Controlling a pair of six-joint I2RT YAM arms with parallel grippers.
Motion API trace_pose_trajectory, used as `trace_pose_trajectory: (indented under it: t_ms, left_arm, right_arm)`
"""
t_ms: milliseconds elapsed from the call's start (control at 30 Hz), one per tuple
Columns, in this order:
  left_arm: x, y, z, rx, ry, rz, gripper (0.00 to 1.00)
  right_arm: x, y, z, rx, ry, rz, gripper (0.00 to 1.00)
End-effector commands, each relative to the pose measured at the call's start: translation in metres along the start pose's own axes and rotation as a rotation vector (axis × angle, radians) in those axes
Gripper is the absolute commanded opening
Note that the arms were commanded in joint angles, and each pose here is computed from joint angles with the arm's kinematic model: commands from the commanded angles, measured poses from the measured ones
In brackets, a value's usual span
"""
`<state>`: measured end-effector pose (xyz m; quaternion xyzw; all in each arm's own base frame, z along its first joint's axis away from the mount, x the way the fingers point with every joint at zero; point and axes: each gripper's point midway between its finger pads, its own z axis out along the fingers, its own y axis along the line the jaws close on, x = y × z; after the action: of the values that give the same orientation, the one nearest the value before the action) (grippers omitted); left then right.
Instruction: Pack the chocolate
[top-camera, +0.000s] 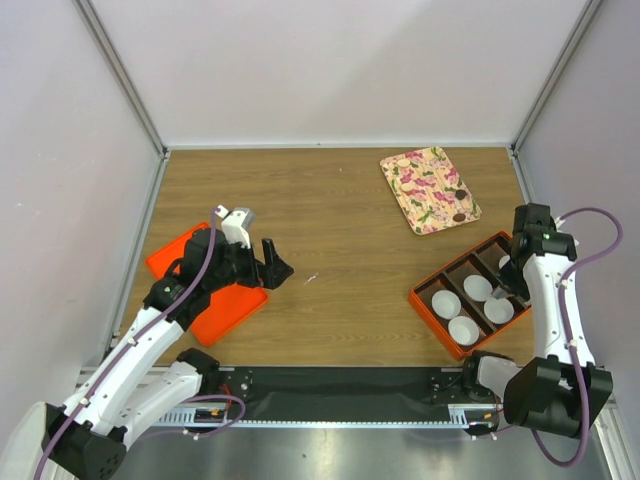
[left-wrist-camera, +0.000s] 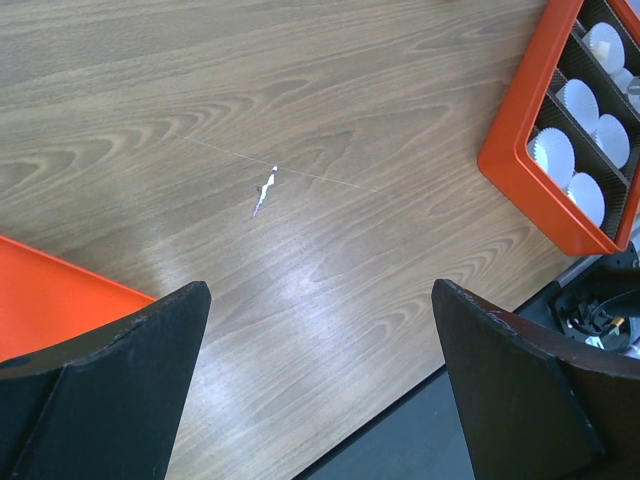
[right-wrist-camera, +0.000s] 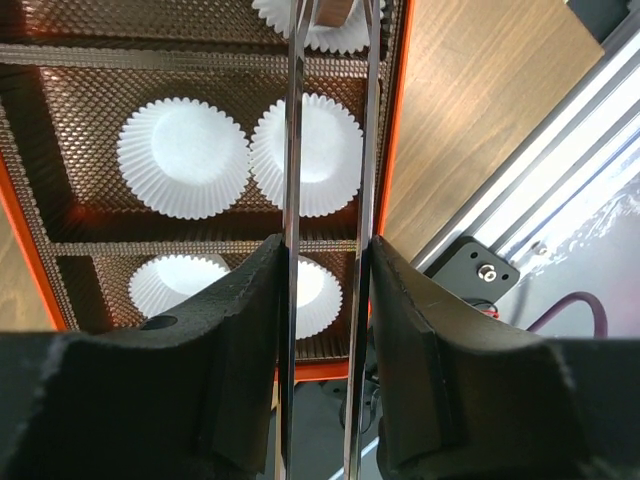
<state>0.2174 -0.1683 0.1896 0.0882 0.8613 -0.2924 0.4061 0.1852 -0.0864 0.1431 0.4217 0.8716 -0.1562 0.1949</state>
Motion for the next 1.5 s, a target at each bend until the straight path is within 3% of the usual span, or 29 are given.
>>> trace_pose_trajectory:
  t_ms: [0,167,333,533,867,1467]
  left_arm:
    - [-0.007,-0.001,-0.003,-0.002,-0.037,0.024,1.0]
    - [-0.009,0.0,-0.005,-0.007,-0.047,0.025,1.0]
    - [-0.011,0.001,-0.01,-0.02,-0.068,0.027,1.0]
    - [-0.014,0.002,-0.016,-0.027,-0.091,0.028,1.0]
    - [-0.014,0.005,-0.014,-0.048,-0.084,0.027,1.0]
    - [-0.019,0.014,-0.011,-0.102,-0.083,0.029,1.0]
  right_arm:
    - [-0.026,0.005,-0.02,-0.04,-0.088,0.001,0.43]
    - [-0.063,0.027,-0.062,-0.161,-0.19,-0.001,0.43]
    - [-0.083,0.098,-0.088,-0.458,-0.259,-0.071,0.43]
    - [-0.09,0.173,-0.076,-0.601,-0.264,-0.211,0.44]
    - [-0.112,0.242,-0.011,-0.538,-0.228,-0.346,0.45]
    - [-0.093,0.271,0.042,-0.438,-0.159,-0.411,0.49]
